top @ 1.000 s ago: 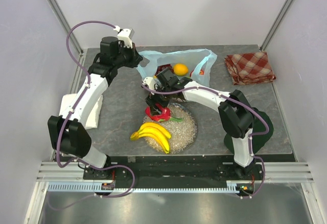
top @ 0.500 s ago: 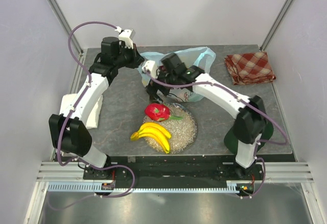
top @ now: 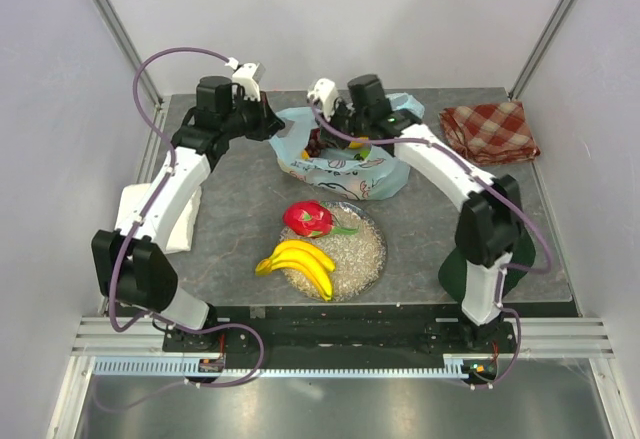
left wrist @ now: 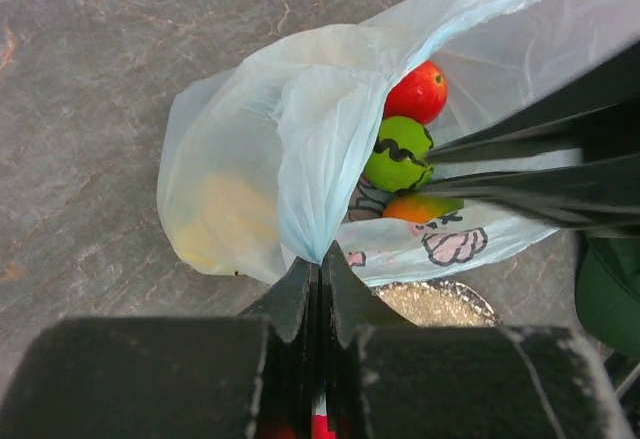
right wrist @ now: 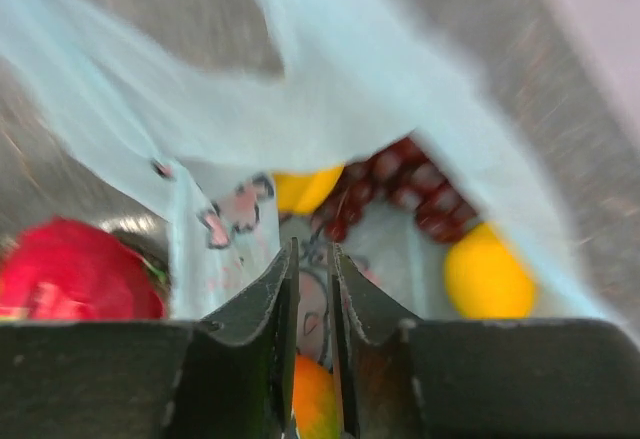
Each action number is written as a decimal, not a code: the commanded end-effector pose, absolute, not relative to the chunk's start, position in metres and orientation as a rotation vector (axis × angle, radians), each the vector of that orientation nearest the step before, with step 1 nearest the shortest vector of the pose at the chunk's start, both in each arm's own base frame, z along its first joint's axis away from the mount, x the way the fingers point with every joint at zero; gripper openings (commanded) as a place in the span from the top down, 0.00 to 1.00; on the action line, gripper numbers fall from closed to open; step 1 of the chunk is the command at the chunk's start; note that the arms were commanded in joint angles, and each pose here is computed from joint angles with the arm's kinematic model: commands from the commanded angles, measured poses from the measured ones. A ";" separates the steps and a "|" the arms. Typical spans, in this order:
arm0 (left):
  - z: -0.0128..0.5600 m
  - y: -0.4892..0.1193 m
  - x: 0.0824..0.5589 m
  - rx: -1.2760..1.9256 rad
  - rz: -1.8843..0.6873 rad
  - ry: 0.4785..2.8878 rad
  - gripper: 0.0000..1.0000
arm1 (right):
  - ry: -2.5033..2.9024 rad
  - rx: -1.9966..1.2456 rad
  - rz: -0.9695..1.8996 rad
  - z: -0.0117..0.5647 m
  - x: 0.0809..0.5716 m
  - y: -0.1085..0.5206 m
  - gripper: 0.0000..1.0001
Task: Take the fake fruits out of the plastic bag
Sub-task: Take out the fake fruit from the plastic bag, then place the fake fruit on the plate, then take out the fake fruit from the plastic bag.
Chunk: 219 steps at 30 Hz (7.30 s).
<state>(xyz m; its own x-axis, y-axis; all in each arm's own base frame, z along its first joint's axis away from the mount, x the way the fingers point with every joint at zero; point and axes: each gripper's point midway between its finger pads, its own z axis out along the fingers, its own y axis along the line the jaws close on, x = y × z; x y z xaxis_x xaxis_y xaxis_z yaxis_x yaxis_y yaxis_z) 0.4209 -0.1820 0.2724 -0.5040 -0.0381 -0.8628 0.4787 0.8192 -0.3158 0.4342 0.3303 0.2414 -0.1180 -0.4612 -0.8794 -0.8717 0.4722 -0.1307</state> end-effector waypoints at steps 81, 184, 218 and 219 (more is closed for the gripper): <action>0.371 -0.175 0.438 0.270 -0.743 1.733 0.98 | 1.656 -1.224 0.776 0.366 0.262 0.300 1.00; 0.302 -0.171 0.382 0.393 -0.752 1.910 0.98 | 1.919 -1.346 0.205 0.171 0.395 0.264 0.55; 0.244 -0.153 0.344 0.560 -0.654 2.098 0.98 | 2.056 -0.894 0.538 0.130 0.488 0.364 0.02; 0.241 -0.153 0.342 0.554 -0.660 2.105 0.98 | 2.061 -0.877 0.531 0.129 0.490 0.365 0.02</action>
